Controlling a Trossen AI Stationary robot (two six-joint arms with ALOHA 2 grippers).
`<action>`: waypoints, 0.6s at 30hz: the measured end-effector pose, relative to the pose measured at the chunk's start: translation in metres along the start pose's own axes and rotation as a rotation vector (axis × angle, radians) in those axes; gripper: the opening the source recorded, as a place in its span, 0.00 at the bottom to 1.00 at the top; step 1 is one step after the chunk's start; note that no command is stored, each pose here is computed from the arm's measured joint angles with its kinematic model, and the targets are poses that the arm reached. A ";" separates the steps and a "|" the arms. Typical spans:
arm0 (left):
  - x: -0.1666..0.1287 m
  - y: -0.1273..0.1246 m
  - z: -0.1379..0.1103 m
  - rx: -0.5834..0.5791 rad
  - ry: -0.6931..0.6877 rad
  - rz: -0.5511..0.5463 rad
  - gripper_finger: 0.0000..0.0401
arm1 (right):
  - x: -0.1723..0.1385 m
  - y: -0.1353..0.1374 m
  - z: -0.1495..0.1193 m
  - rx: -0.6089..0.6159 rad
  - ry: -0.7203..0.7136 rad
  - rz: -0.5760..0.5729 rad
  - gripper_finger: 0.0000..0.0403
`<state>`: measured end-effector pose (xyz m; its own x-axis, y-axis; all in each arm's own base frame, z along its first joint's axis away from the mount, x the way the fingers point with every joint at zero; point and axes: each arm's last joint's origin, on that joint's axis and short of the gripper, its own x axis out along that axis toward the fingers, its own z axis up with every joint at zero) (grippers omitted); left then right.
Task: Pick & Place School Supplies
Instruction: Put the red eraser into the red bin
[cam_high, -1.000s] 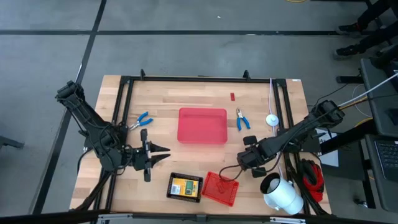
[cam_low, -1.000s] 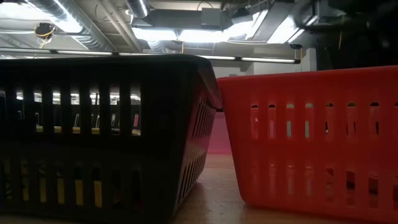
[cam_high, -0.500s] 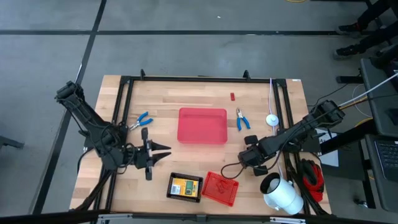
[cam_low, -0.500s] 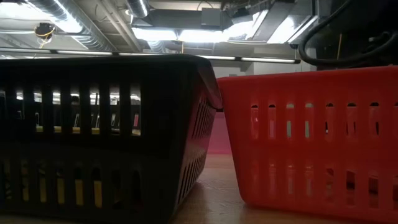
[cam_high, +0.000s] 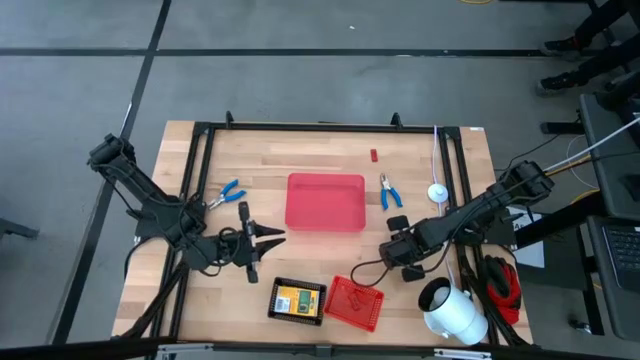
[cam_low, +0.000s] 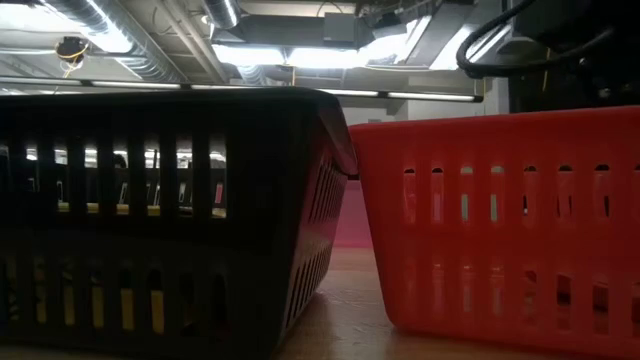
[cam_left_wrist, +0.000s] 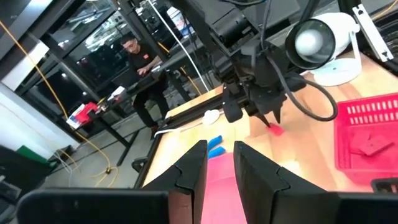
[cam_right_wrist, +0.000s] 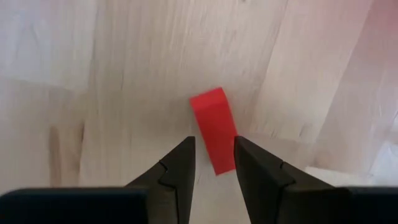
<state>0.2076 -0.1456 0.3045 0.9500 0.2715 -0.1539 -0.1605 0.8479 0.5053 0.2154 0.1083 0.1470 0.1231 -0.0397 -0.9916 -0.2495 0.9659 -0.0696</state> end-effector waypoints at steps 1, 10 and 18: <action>0.001 0.000 0.000 -0.001 0.002 0.003 0.19 | 0.000 0.000 0.000 0.001 -0.002 -0.002 0.28; 0.002 0.000 0.000 -0.003 -0.001 -0.014 0.19 | 0.000 -0.001 0.004 0.013 -0.036 0.009 0.28; 0.002 0.000 0.000 -0.004 -0.001 -0.014 0.19 | 0.004 0.000 0.001 0.023 -0.024 0.059 0.28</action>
<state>0.2095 -0.1446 0.3039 0.9525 0.2593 -0.1597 -0.1484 0.8532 0.4999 0.2168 0.1081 0.1430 0.1324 0.0230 -0.9909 -0.2346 0.9721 -0.0087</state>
